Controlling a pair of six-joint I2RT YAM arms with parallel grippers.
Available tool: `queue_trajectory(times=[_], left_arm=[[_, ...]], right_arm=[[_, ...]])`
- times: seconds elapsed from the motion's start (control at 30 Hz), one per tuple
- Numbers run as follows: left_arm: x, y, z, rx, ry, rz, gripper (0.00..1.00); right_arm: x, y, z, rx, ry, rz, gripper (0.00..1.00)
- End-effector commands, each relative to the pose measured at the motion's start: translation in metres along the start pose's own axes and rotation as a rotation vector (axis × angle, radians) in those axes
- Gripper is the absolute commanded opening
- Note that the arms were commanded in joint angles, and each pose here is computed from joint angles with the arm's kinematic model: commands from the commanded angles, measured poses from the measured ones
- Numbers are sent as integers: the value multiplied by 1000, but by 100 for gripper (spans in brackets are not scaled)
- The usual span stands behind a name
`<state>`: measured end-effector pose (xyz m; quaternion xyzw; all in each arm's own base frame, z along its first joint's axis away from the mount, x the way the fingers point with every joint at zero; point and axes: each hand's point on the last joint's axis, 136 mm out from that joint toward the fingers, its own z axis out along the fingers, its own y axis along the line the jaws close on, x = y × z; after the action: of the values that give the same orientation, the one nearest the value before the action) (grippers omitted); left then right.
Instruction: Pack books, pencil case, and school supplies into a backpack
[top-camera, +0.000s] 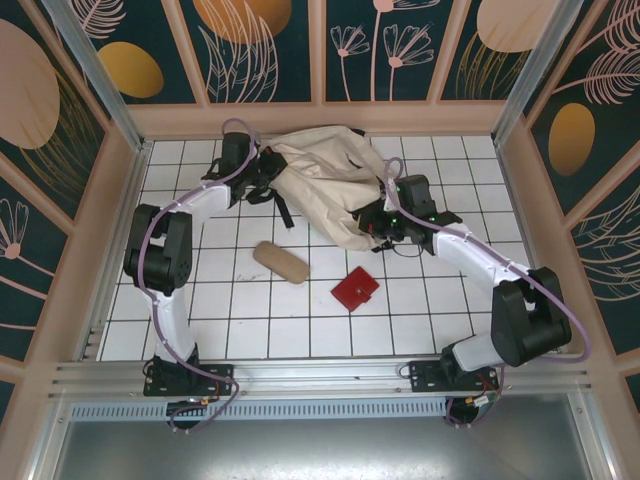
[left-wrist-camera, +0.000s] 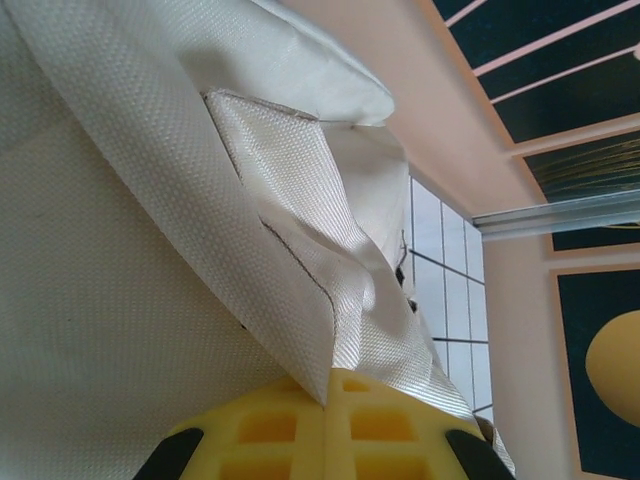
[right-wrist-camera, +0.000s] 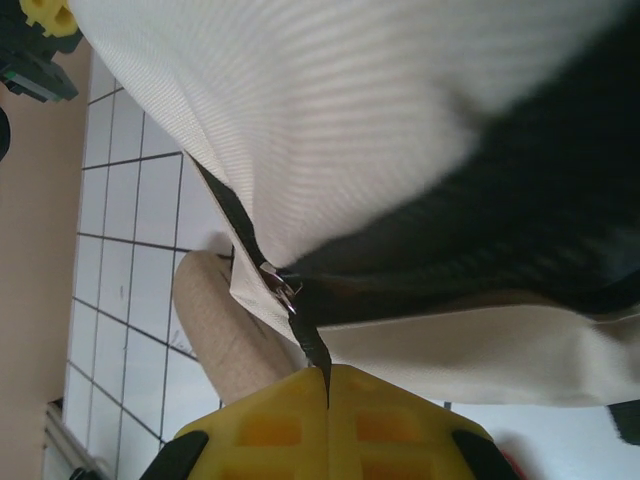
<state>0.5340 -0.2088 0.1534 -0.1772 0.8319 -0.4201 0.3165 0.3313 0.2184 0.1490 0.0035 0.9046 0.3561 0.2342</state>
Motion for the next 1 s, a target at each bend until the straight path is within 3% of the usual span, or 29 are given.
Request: queue_trajectory(times=[0.0,0.1,0.23,0.33,0.5,0.6,0.8,0.97], left_arm=[[-75,22,-17,-73,-217,47,0],[-67,12,-16,-24,-167,49,2],[-52,13,-36,-46,-145,25,48],[-34,27,-58,-113,-135,3,68],[20,39,-79,-77,-50,-120,72],[48,22,-87,-55,-3,-118,73],[105,-1,-74,-7,157,-214,70],[148,-6,-60,1,264,-303,68]], right_arm=[[-2,-9,-8,79,3,-19,0],[-6,26,1,-29,2,-78,0],[-1,69,23,-136,37,-137,0],[-1,87,38,-179,53,-164,0],[1,108,57,-242,96,-199,0],[4,115,62,-260,117,-219,0],[8,116,53,-263,116,-242,0],[34,97,37,-227,157,-229,0]])
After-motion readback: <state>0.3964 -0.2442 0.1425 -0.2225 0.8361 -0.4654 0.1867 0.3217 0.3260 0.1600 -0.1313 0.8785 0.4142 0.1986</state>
